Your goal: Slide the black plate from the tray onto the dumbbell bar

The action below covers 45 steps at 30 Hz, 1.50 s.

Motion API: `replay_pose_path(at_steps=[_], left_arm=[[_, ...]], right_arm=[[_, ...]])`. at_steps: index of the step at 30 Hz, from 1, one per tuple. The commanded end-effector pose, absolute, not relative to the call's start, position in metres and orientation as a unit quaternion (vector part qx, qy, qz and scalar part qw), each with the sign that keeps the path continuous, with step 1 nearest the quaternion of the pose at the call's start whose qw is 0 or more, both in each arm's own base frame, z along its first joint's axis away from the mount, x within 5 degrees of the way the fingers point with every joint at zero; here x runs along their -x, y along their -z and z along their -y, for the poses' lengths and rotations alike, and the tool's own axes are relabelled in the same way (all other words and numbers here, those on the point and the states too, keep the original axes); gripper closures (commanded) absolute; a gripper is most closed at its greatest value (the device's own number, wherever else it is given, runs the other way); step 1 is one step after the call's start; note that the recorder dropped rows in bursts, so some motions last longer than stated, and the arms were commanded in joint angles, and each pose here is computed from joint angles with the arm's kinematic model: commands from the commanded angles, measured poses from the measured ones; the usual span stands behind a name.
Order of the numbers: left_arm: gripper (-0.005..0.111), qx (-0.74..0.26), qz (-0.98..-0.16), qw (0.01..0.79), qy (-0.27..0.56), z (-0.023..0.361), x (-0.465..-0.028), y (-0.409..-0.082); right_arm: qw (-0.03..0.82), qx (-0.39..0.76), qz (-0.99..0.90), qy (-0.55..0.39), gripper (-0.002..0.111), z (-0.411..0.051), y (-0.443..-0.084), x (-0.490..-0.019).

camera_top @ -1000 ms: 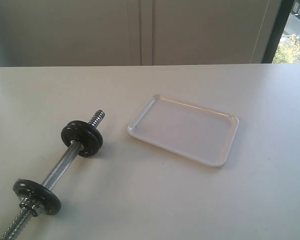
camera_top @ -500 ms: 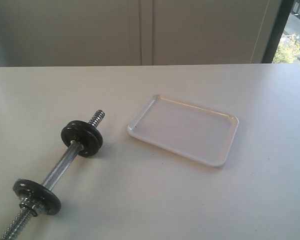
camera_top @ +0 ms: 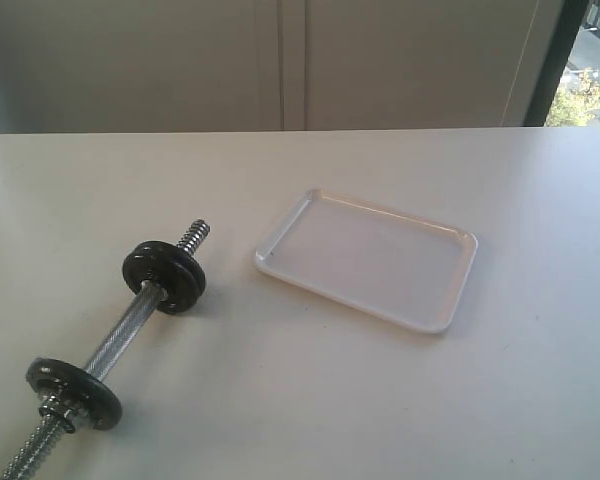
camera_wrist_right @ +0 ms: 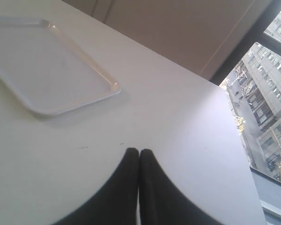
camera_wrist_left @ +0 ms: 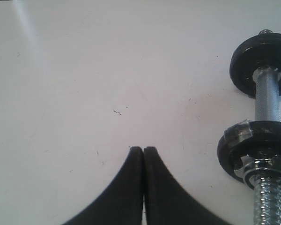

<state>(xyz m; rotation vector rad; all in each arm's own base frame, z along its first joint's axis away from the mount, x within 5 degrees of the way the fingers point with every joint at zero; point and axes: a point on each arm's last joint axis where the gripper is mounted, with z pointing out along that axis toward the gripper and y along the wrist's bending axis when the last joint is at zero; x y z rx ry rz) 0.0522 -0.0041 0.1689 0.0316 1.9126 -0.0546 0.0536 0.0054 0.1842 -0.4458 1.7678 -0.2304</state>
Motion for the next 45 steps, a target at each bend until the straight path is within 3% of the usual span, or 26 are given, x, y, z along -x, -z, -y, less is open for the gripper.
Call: replay_pose_path(at_steps=[1, 4, 10, 45], left_arm=[[0.107, -0.016, -0.816, 0.577, 0.025, 0.0044, -0.0522, -0.1682], [0.107, -0.016, -0.816, 0.577, 0.025, 0.0044, -0.0522, -0.1682], [0.107, -0.016, -0.816, 0.577, 0.025, 0.0044, -0.0522, -0.1682], [0.107, -0.016, -0.816, 0.577, 0.025, 0.0044, -0.0522, -0.1682]], right_arm=[[0.607, 0.191, -0.764, 0.103, 0.108, -0.005, -0.1834, -0.0536], [0.608, 0.184, -0.766, 0.097, 0.108, -0.005, -0.1833, -0.0536], [0.616, 0.05, -0.786, -0.01, 0.108, -0.0052, -0.1834, -0.0536], [0.616, 0.034, -0.787, -0.029, 0.108, -0.0061, -0.1834, -0.0535]])
